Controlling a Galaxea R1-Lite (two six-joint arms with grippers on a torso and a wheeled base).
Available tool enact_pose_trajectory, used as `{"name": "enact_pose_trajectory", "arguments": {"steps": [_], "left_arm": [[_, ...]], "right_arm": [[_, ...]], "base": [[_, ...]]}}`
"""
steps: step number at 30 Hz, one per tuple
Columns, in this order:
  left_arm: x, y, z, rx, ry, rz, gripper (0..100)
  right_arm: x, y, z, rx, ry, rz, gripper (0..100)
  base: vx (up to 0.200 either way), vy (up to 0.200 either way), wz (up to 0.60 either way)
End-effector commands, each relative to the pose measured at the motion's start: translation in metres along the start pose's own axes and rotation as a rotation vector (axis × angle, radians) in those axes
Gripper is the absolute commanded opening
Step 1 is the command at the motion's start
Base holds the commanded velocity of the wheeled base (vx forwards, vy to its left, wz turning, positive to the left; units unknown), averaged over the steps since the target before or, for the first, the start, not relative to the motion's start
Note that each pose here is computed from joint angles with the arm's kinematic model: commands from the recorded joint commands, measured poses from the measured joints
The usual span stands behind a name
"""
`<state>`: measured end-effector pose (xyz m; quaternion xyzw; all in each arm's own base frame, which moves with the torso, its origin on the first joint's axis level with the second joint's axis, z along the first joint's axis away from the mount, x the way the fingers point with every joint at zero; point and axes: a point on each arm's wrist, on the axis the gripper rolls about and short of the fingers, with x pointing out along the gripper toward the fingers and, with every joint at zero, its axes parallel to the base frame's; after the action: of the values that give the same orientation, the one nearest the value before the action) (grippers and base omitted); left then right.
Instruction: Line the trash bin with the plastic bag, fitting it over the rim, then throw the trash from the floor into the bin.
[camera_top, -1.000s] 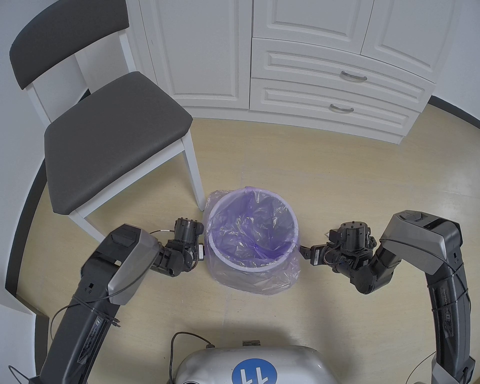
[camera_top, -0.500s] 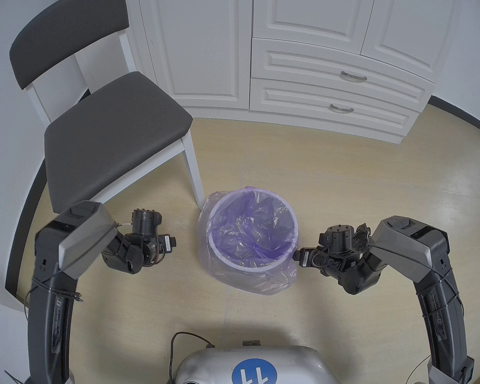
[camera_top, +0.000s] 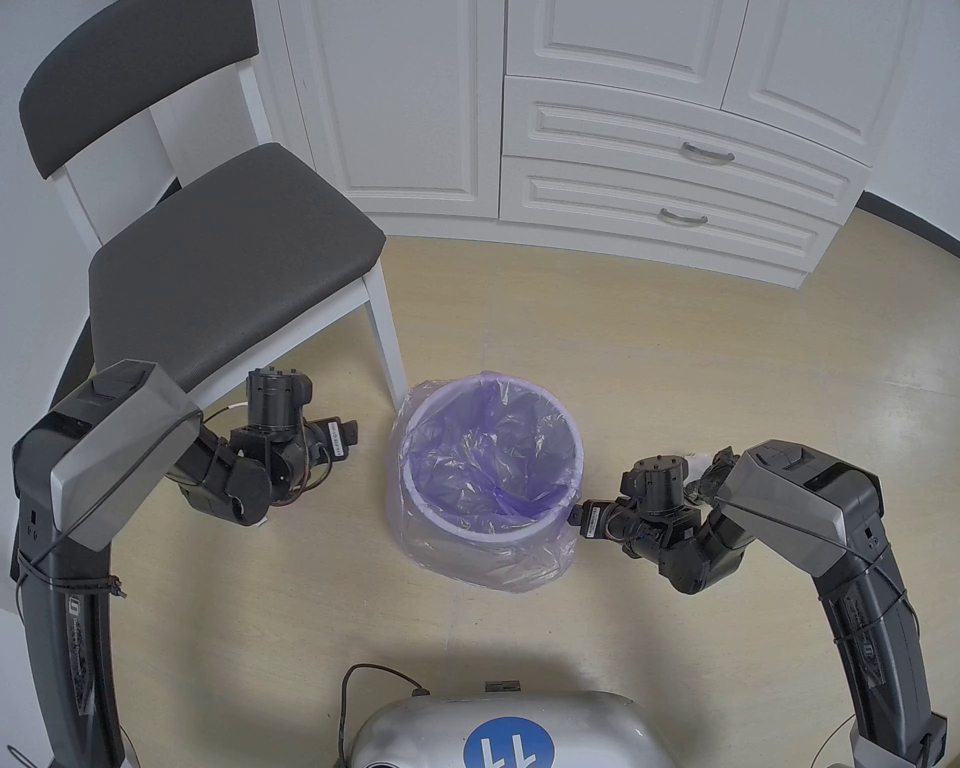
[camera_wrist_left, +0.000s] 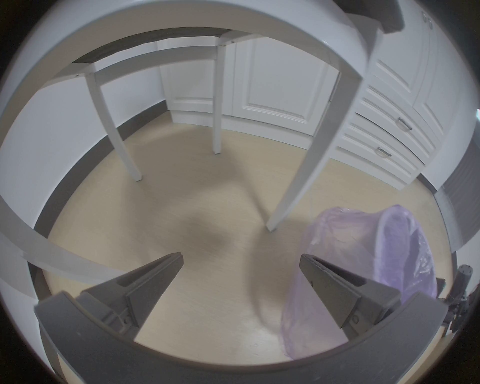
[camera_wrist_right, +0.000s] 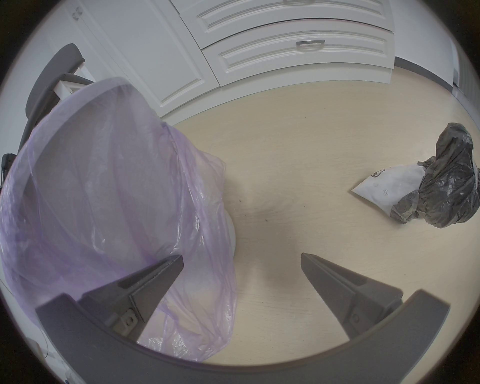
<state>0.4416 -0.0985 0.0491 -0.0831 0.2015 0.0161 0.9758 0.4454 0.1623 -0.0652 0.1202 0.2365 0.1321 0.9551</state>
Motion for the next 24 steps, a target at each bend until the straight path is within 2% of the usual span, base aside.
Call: {"name": "enact_pose_trajectory", "arguments": {"steps": [1,12,18,24], "left_arm": [[0.006,-0.014,-0.014,0.016,0.022,-0.028,100],[0.067,-0.018,-0.061,0.017,0.049,-0.036,100],[0.071,-0.035,-0.076,-0.006,0.087,-0.141,100],[0.075,-0.048,-0.083,0.006,0.093,-0.167,100]], "right_arm": [[0.000,0.000,-0.002,0.000,0.004,-0.001,100],[0.000,-0.001,-0.002,-0.001,0.002,-0.002,100],[-0.001,0.001,-0.003,-0.004,0.003,0.002,100],[-0.003,0.005,-0.002,-0.008,0.003,0.008,100]], "base": [[0.000,0.000,0.00],[0.000,0.000,0.00],[0.000,0.000,0.00],[0.000,0.000,0.00]]}}
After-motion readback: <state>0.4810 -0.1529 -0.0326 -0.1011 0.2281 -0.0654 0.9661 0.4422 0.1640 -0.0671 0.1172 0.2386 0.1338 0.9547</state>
